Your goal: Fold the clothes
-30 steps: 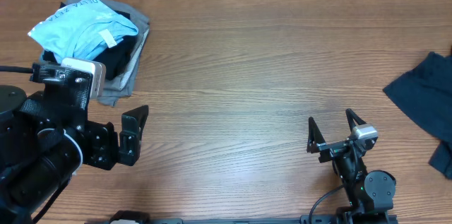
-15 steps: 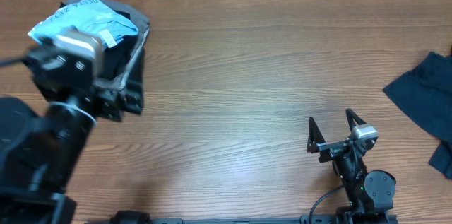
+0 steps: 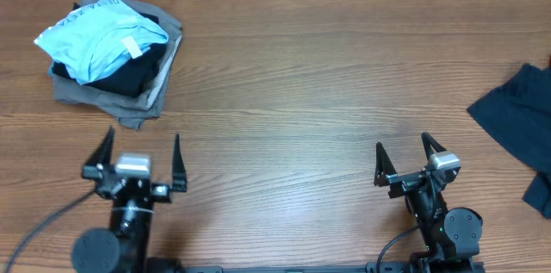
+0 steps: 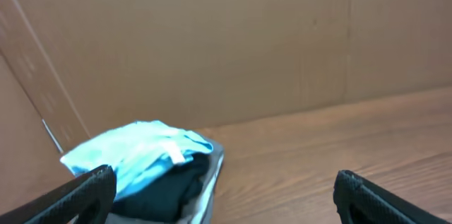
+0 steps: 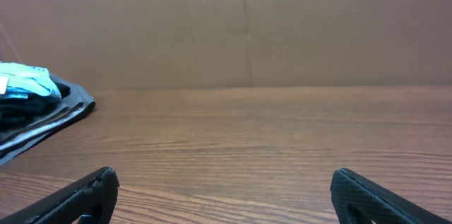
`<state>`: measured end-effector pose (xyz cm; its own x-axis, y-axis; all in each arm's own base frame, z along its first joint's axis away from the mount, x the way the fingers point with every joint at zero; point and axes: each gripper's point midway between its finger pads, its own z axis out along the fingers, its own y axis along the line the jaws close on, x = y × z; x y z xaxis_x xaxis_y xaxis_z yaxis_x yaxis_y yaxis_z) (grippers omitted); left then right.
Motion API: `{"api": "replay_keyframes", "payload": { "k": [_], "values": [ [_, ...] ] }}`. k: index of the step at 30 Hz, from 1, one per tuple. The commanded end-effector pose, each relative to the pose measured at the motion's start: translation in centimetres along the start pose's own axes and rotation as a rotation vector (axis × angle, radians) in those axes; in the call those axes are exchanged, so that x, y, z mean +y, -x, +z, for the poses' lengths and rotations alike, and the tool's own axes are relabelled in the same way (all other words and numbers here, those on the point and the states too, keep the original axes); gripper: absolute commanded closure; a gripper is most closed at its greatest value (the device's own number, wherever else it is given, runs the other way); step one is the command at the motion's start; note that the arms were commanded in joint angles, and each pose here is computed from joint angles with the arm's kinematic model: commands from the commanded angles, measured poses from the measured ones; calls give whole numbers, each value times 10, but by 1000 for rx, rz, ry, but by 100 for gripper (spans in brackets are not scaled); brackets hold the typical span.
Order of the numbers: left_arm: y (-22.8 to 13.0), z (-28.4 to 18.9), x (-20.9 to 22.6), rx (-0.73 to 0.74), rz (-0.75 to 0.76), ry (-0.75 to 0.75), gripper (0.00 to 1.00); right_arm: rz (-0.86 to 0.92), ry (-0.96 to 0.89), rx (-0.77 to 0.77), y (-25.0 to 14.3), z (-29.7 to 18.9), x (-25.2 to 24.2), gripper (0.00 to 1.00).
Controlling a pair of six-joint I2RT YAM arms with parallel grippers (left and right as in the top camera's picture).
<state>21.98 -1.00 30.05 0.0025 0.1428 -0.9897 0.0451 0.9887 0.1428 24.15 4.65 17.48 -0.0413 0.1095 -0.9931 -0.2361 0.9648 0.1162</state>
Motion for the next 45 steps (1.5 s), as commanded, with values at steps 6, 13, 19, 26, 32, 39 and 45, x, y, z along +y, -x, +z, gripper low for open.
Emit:
{"api": "replay_keyframes", "payload": {
  "k": [6,13,19,26,32,39,45],
  "values": [
    [-74,14,-5,-52,12,39,0,-8,-4,-3,-2,0,-1,0],
    [-104,26,-9,-85,9,47,0,-8,-4,-3,-2,0,-1,0],
    [-144,27,-15,78,11,18,0,-8,-4,-3,-2,0,-1,0],
    [-145,27,-15,81,11,18,0,-8,-4,-3,-2,0,-1,0],
    [-145,27,-15,81,11,18,0,-8,-4,-3,-2,0,-1,0],
    [-145,27,-15,81,11,18,0,-8,-4,-3,-2,0,-1,0],
    [-145,27,-15,81,11,18,0,-8,-4,-3,-2,0,-1,0]
  ]
}}
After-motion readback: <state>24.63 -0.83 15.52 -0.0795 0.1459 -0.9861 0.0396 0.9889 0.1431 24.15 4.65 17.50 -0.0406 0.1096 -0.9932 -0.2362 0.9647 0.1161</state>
